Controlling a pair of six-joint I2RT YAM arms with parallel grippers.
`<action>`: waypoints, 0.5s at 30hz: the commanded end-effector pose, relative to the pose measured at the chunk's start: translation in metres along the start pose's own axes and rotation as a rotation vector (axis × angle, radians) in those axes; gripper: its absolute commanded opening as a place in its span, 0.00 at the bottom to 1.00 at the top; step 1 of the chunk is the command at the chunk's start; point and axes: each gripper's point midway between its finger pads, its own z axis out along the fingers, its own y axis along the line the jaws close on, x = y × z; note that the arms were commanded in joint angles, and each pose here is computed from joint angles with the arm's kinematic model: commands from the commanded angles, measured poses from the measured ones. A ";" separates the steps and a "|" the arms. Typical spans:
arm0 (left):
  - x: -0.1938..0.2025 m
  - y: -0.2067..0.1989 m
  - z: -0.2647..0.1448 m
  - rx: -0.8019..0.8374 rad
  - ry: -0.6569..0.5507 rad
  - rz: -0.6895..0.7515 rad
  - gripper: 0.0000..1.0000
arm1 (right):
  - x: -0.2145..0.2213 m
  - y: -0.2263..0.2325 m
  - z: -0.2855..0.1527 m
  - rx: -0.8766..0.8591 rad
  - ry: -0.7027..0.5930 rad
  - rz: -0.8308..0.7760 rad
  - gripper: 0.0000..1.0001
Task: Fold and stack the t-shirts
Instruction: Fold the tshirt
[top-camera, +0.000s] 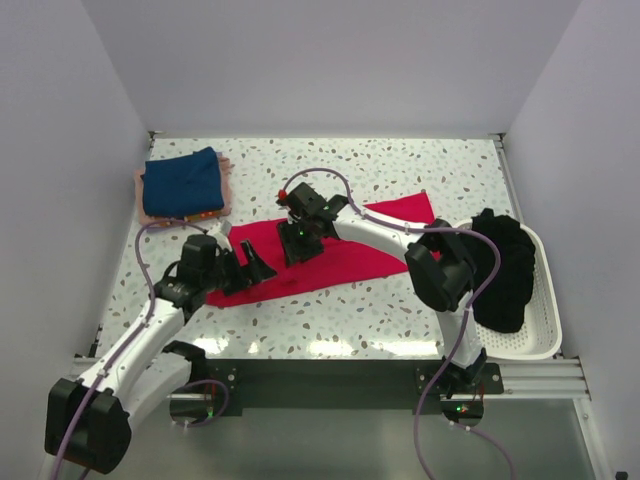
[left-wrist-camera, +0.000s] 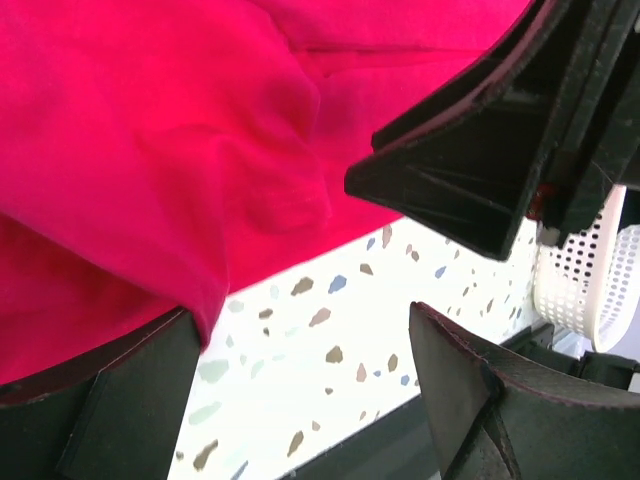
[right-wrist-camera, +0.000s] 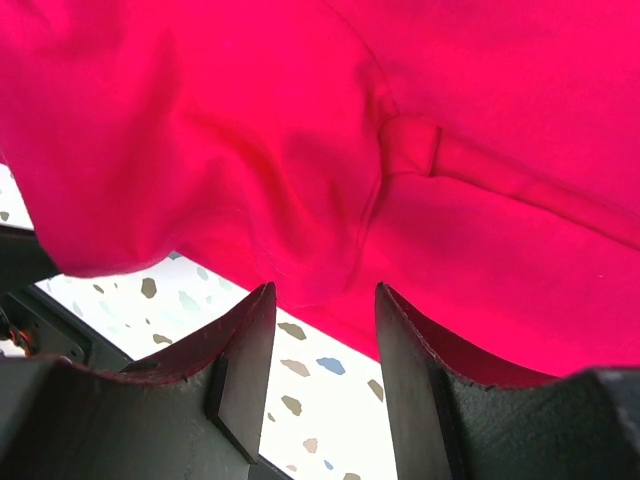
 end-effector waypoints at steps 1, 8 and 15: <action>0.002 -0.007 -0.019 -0.022 0.034 0.019 0.88 | -0.001 0.005 0.004 -0.027 -0.001 0.003 0.48; -0.019 -0.020 -0.049 -0.063 -0.036 0.064 0.89 | -0.004 -0.011 -0.002 0.057 -0.031 0.001 0.47; -0.054 -0.030 -0.041 -0.062 -0.151 0.100 0.90 | -0.006 -0.060 -0.023 0.135 -0.067 0.089 0.48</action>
